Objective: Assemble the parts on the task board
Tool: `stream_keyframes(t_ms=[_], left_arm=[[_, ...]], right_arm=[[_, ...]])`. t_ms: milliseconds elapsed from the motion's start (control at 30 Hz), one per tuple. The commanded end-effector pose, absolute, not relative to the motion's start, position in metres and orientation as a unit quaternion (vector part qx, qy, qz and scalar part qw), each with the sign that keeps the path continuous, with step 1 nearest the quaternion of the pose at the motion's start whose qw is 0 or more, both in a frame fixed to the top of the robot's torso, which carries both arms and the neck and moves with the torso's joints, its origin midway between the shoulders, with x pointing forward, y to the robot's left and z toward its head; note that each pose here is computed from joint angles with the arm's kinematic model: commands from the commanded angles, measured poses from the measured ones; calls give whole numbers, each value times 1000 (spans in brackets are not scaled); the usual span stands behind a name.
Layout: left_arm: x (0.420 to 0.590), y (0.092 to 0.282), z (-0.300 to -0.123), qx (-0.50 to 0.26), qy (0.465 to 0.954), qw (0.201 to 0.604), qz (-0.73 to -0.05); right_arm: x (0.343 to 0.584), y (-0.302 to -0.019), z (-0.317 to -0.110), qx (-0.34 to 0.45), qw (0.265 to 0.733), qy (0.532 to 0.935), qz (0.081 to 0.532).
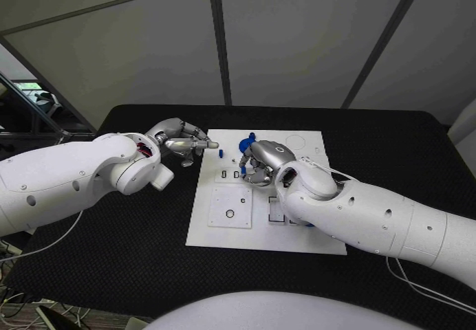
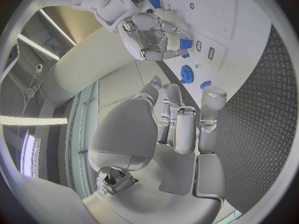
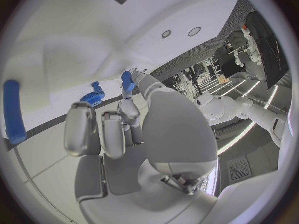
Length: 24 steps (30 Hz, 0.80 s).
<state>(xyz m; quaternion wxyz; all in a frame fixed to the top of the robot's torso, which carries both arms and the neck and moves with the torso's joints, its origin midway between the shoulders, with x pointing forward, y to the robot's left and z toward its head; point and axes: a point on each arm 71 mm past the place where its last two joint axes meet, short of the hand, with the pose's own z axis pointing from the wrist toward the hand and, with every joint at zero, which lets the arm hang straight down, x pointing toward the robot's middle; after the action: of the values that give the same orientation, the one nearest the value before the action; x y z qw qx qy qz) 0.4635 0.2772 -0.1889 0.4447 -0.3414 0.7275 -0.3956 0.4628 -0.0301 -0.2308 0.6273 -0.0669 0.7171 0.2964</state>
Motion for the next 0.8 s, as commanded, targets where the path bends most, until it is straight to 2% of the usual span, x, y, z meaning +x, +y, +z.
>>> stream_keyframes(t_ms=[33, 800], left_arm=[[464, 275, -187, -338, 724, 444, -405], [465, 273, -188, -336, 727, 440, -407]], right_arm=[[463, -30, -231, -73, 625, 722, 287], [464, -29, -233, -81, 619, 729, 280]])
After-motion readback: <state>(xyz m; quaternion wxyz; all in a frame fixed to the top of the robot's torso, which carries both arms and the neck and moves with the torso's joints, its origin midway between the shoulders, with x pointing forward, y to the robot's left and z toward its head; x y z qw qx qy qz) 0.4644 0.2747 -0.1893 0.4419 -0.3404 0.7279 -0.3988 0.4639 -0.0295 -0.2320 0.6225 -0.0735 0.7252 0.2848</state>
